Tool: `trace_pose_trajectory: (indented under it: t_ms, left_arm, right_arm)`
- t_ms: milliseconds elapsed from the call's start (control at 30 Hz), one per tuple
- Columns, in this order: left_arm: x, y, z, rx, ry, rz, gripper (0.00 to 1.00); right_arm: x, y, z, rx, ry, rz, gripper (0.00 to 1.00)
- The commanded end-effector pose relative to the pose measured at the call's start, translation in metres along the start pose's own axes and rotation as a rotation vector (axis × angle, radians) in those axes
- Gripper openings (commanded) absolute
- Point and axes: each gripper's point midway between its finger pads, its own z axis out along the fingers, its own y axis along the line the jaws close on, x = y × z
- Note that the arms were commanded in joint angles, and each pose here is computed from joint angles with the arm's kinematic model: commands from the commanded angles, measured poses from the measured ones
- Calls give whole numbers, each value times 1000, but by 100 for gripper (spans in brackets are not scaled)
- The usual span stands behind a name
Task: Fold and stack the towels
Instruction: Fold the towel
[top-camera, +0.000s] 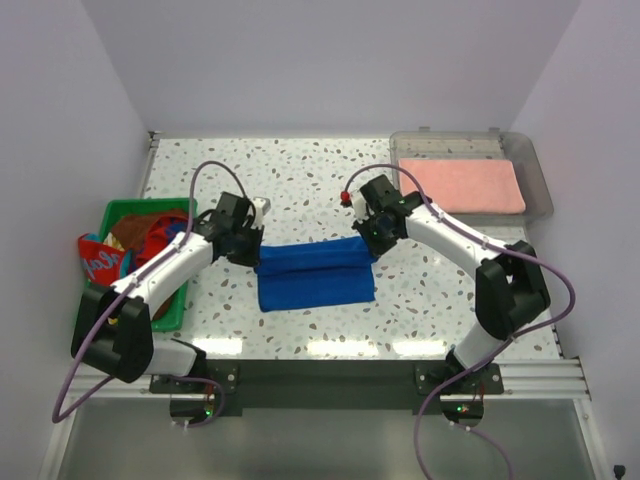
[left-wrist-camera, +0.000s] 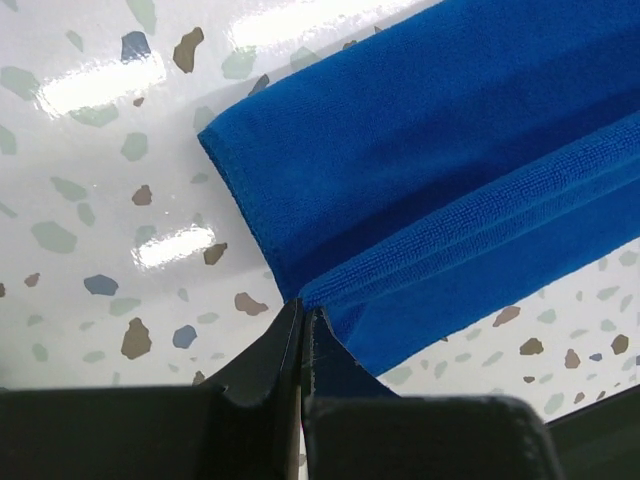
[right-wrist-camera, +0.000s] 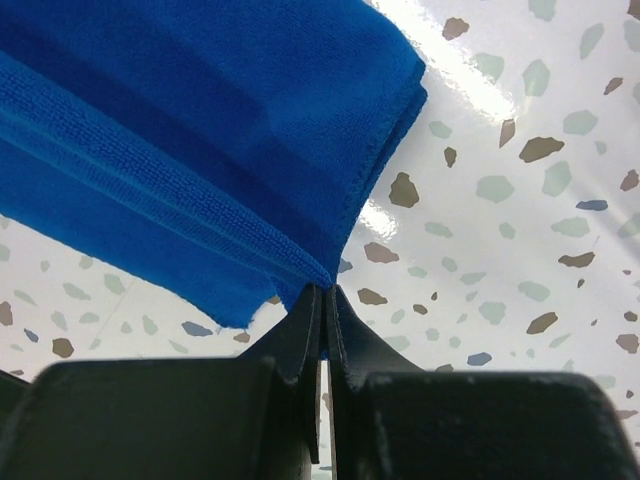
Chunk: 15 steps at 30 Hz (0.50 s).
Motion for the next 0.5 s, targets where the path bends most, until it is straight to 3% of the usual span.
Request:
trace_pose_trajectory:
  t_ms: [0,200,467]
  left_arm:
    - [5,-6,-6,9,18,-63,0]
    - [3,-4,-22,-26,25,-101,0]
    - [22,3,-21,-65,98,-128,0]
  right_arm:
    - [-9,-15,-17,91,-53,48,0]
    - [-16,-8,-35,67,-99,65,0]
    - [15,10,-20,17,-27,110,0]
